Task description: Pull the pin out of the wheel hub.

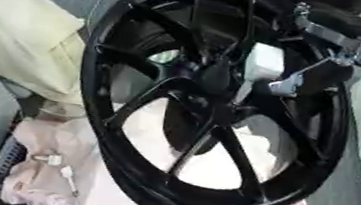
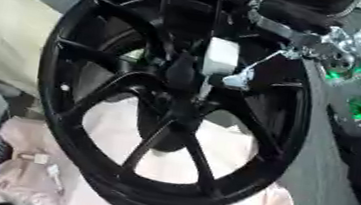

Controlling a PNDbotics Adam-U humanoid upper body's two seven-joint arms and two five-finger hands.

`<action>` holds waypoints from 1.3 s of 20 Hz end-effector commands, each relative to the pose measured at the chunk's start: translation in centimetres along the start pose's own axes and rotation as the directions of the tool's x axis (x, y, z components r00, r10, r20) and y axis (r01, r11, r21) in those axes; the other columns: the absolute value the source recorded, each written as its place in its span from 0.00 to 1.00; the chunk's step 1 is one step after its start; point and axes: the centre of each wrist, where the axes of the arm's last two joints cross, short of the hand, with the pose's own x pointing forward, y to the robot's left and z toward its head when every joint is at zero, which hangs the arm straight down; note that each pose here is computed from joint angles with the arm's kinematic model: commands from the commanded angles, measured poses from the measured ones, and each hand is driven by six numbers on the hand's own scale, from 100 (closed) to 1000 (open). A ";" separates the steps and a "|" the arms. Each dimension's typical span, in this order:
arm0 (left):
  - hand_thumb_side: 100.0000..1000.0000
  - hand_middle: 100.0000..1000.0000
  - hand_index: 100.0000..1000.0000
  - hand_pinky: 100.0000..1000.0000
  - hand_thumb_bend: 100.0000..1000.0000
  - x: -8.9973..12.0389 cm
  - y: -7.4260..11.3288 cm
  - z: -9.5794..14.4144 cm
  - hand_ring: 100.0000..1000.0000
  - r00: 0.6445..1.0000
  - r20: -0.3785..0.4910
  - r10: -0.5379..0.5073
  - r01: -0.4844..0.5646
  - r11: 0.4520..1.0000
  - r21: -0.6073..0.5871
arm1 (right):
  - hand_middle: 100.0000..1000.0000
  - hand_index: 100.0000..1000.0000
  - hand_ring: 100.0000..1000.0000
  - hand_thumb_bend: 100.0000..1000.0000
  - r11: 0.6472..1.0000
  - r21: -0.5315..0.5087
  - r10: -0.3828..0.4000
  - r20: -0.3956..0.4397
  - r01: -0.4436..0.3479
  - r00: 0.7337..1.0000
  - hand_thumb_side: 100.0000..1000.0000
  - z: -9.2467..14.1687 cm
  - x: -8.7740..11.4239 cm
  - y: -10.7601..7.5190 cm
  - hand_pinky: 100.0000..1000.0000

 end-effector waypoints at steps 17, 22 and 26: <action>0.76 0.48 0.61 0.41 0.00 1.0 0.4 -0.7 0.45 0.999 0.038 -0.027 0.028 0.999 -0.015 | 0.32 0.53 0.55 0.40 0.998 -0.058 -0.038 0.006 0.038 0.999 0.20 0.4 0.5 -1.4 0.64; 0.76 0.48 0.61 0.41 0.00 1.0 0.4 -0.6 0.44 0.999 0.037 -0.027 0.028 0.999 -0.015 | 0.31 0.52 0.54 0.37 0.998 -0.050 -0.042 0.007 0.042 0.999 0.12 0.4 0.5 -1.4 0.63; 0.76 0.48 0.61 0.41 0.00 1.0 0.4 -0.6 0.44 0.999 0.036 -0.027 0.027 1.000 -0.016 | 0.29 0.51 0.53 0.35 0.998 -0.044 -0.048 0.009 0.048 0.999 0.04 0.4 0.5 -1.3 0.63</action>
